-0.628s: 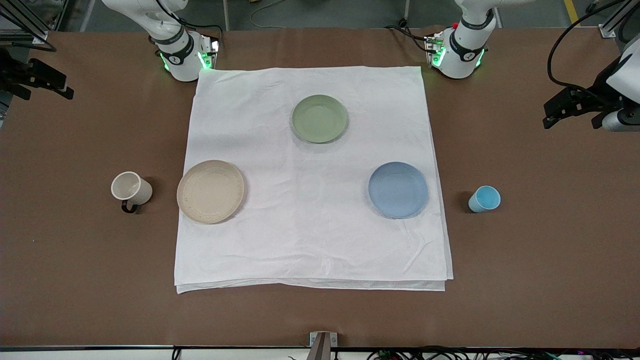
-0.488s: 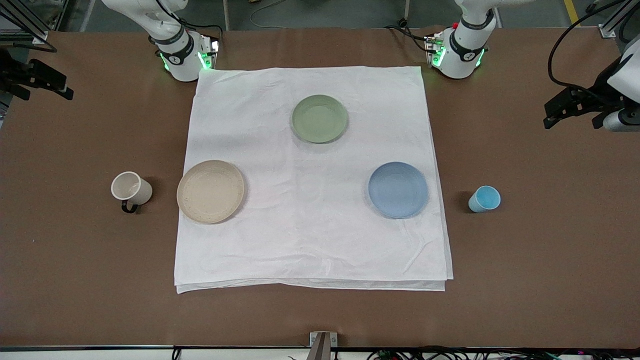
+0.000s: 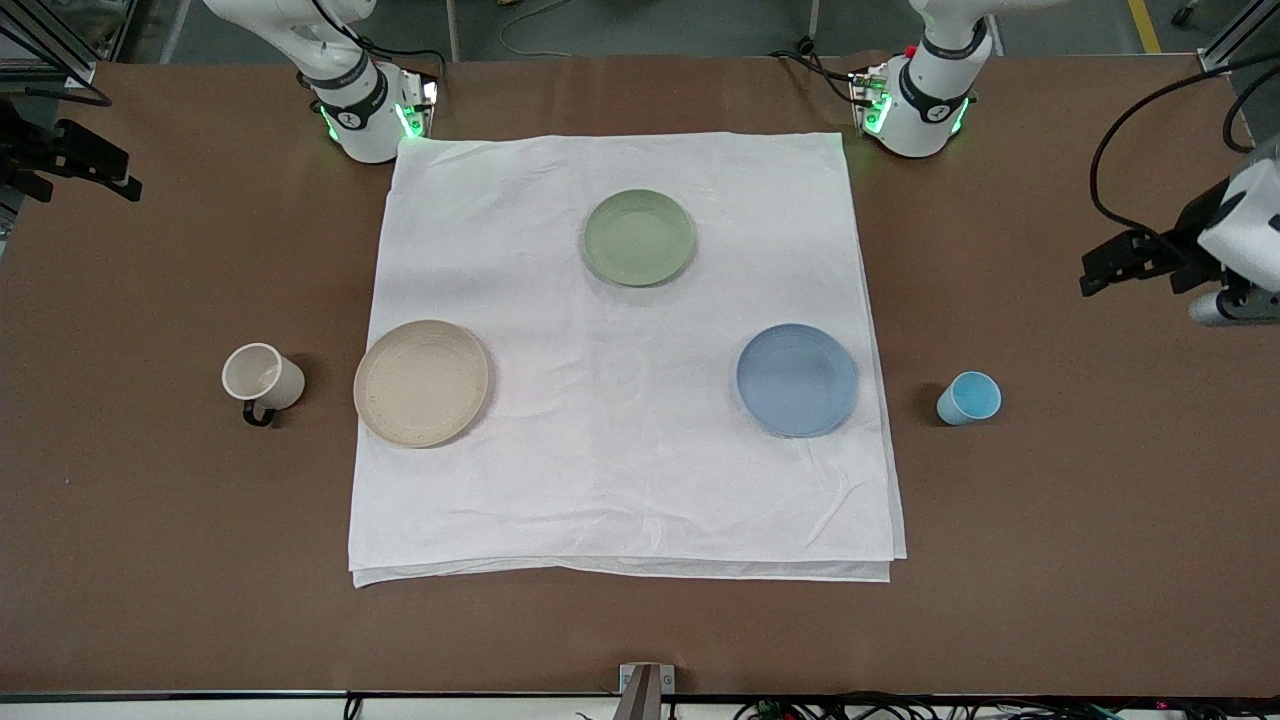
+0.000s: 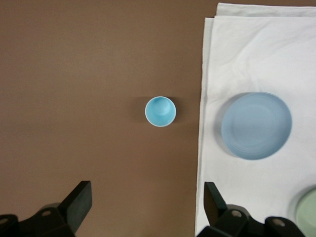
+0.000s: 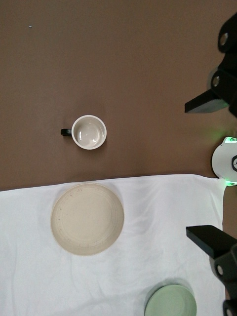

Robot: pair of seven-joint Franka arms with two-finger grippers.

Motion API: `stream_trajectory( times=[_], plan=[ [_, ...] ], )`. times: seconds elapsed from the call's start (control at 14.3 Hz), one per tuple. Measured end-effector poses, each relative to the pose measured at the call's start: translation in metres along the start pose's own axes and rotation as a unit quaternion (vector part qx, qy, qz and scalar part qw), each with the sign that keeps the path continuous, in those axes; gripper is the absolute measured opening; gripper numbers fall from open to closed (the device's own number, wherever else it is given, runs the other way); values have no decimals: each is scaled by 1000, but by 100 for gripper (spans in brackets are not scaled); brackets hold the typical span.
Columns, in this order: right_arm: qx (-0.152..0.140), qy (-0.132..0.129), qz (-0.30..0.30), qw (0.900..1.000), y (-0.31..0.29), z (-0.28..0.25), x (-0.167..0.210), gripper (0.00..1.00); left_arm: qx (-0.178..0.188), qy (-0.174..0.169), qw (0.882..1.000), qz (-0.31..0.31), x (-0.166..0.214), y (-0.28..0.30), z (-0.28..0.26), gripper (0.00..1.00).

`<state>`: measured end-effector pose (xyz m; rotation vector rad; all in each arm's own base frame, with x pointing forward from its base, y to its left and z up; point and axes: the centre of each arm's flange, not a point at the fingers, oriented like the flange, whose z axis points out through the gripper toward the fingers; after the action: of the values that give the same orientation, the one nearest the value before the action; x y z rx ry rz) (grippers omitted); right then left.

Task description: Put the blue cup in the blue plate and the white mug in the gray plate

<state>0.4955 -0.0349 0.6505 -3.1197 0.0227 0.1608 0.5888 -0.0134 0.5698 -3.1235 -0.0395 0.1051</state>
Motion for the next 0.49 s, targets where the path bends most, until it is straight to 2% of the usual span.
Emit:
stream_trajectory(
  times=[0.21, 0.49],
  plan=[
    [-7, 15, 9, 1000, 11, 44, 53, 100, -3, -3, 1000, -6, 28, -7, 78, 100],
    [-13, -1, 40, 999, 54, 177, 141, 100, -7, 16, 1000, -15, 30, -18, 183, 100]
  ],
)
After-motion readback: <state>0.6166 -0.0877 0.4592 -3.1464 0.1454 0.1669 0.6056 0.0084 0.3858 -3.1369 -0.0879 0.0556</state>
